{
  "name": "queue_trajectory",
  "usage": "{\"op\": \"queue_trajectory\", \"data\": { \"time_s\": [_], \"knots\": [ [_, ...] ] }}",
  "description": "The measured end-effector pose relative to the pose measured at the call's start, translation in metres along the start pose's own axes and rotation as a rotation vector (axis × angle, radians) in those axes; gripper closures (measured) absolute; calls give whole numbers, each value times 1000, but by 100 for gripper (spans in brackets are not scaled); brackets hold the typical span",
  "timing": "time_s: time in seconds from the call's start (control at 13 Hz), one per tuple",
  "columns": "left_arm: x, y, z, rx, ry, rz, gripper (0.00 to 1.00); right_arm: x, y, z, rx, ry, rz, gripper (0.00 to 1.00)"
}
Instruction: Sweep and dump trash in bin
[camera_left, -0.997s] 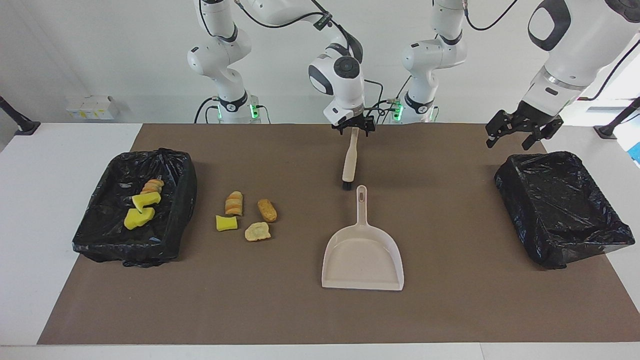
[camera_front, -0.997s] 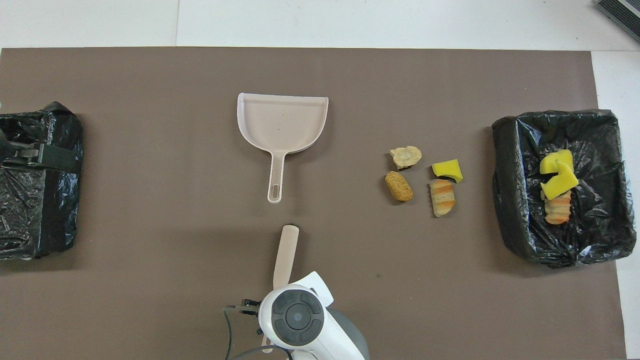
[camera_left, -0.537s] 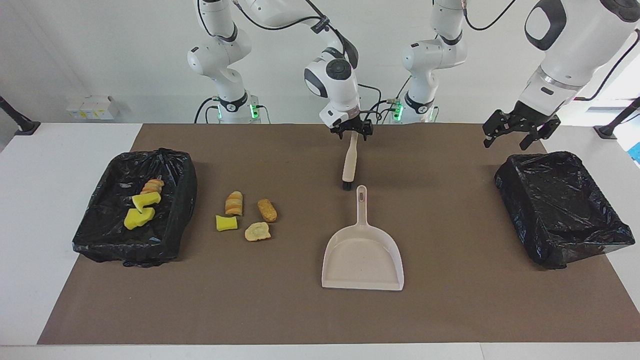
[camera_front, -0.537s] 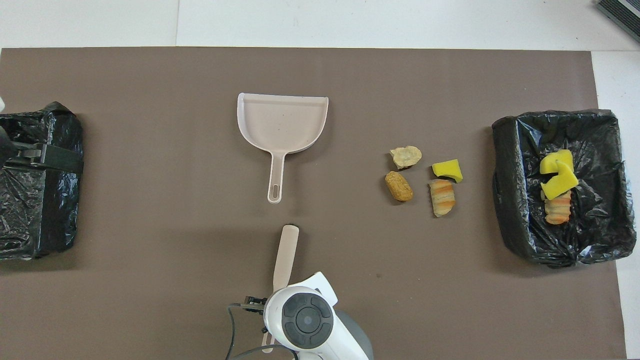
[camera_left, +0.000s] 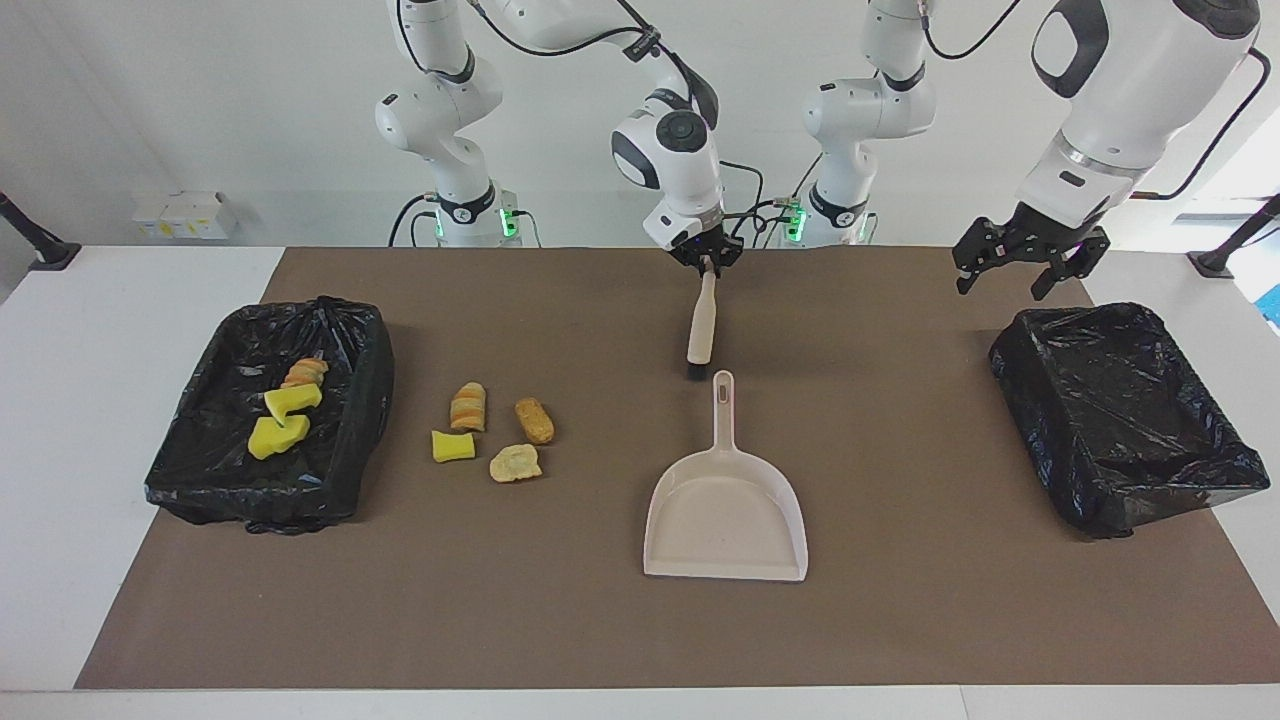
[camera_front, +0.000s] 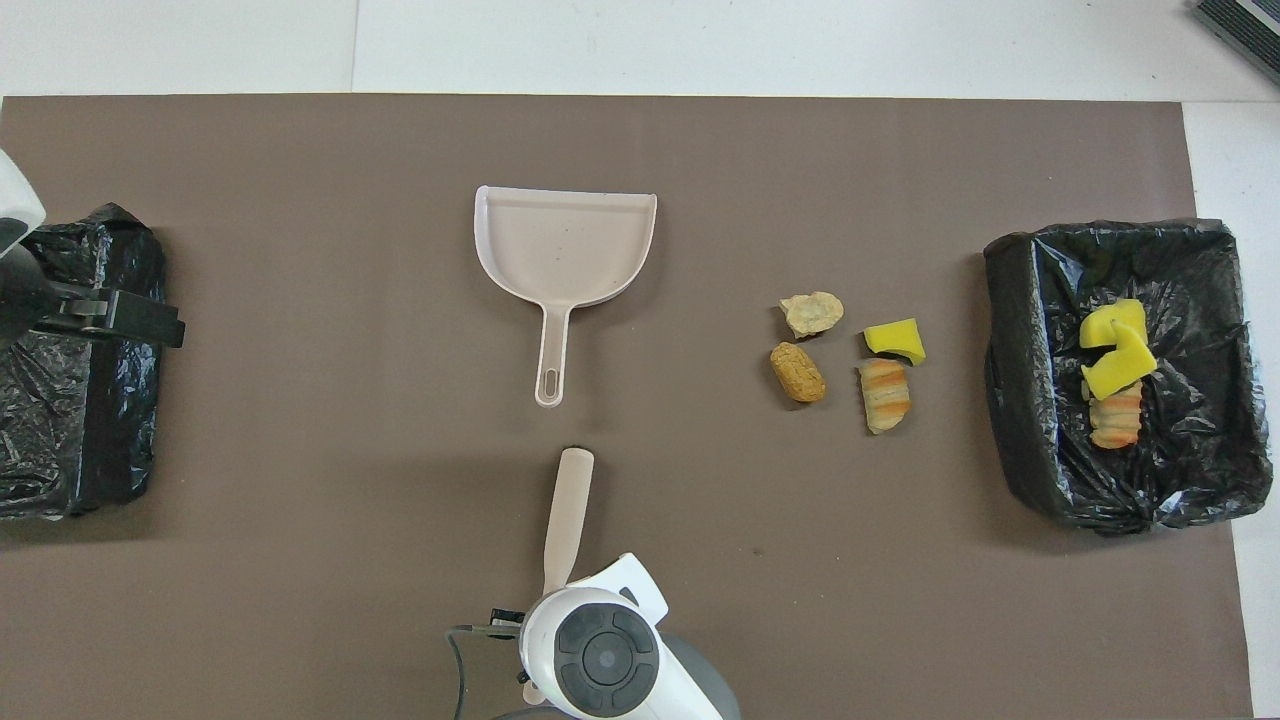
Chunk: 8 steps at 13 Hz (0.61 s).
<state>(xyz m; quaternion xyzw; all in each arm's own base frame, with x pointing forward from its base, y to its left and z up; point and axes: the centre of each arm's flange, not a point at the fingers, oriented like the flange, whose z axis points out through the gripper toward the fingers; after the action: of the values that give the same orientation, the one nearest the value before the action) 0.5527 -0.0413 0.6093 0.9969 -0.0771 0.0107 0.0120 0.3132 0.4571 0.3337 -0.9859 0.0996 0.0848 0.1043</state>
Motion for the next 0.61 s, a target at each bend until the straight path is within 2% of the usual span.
{"op": "queue_trajectory", "data": {
  "time_s": [0.31,0.61],
  "knots": [
    [8,26,6,-1,14,52,0,12,4,-20,-48,-45,17,74],
    [33,57,30,-3,66,163,0,37,44,-127,-76,-85,-1,74]
  ]
}}
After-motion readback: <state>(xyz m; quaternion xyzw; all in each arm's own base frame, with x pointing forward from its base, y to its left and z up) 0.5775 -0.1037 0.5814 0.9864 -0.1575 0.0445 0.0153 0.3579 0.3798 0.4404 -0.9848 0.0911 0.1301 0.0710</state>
